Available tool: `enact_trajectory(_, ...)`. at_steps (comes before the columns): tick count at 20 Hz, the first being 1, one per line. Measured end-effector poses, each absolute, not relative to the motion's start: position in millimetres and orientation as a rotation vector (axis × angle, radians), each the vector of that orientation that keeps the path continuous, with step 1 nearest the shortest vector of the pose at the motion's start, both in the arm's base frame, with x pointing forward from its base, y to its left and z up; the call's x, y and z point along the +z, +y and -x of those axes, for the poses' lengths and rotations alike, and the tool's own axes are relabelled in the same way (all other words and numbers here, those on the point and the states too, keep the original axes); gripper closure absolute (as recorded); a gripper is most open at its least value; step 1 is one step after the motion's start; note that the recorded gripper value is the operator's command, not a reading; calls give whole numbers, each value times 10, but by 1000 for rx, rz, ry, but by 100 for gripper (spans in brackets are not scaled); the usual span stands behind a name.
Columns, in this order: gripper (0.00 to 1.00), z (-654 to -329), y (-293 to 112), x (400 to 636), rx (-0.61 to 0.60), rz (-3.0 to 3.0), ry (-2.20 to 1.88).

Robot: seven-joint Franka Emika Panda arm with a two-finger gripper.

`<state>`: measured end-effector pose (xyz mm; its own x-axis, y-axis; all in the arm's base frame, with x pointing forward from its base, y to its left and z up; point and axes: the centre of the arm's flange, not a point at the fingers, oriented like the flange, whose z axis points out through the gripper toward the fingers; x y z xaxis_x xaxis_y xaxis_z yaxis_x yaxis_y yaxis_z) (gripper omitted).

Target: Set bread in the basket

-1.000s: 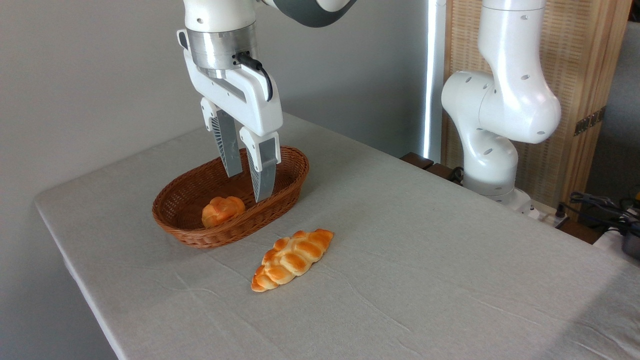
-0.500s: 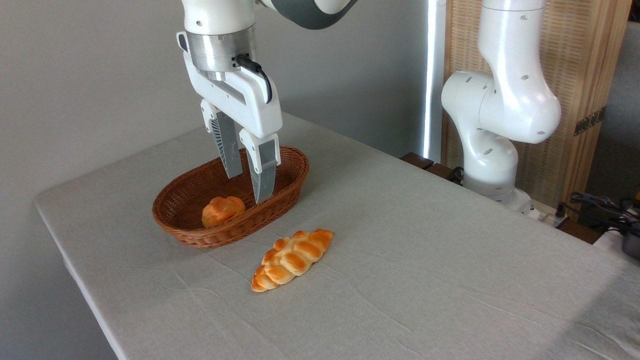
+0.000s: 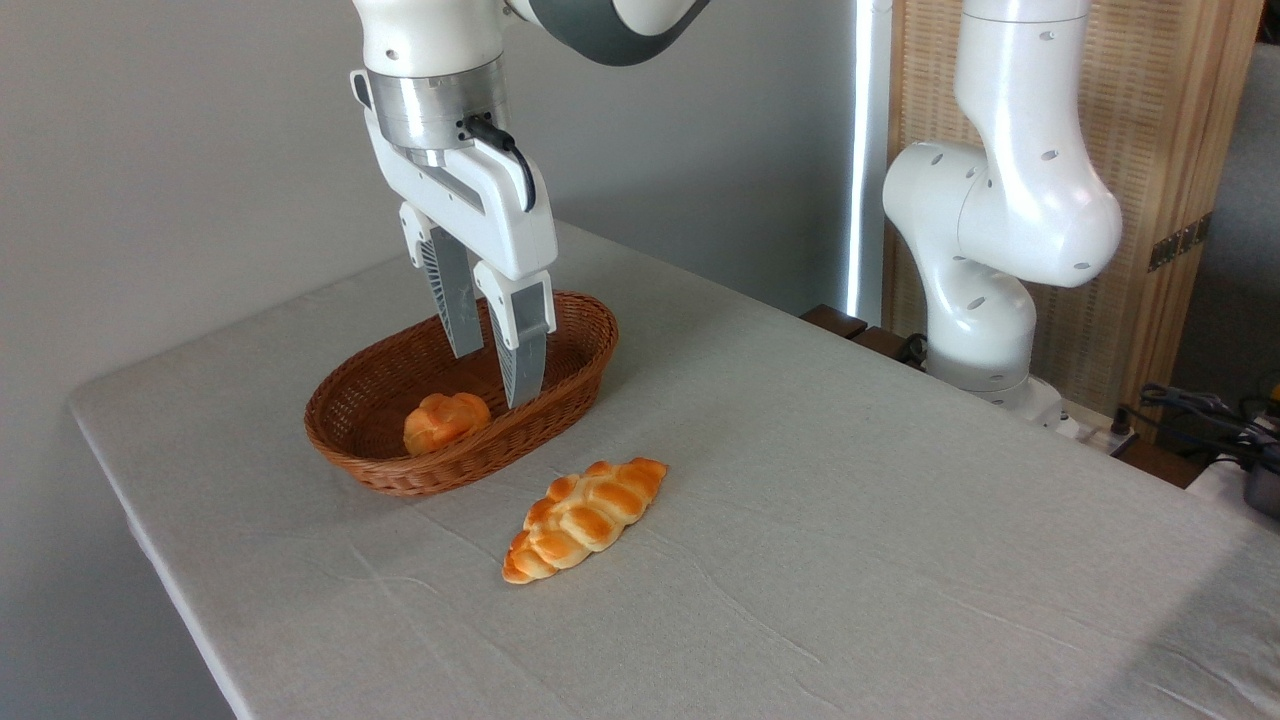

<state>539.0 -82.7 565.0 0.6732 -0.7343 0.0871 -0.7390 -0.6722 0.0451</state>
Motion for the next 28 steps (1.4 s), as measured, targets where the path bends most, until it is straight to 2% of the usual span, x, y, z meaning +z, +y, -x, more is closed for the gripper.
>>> enact_trajectory(9,0,-5387,-778,5557,64,-2804,-1221)
enact_trajectory(15,0,-5256,-709,5108,-75,-2787,-1191)
enact_trajectory(19,0,-5206,-686,4999,-106,-2784,-1183)
enact_trajectory(25,0,-5077,-555,4648,8,-2815,-1189)
enact_trajectory(28,0,-5023,-500,4440,11,-2840,-1220)
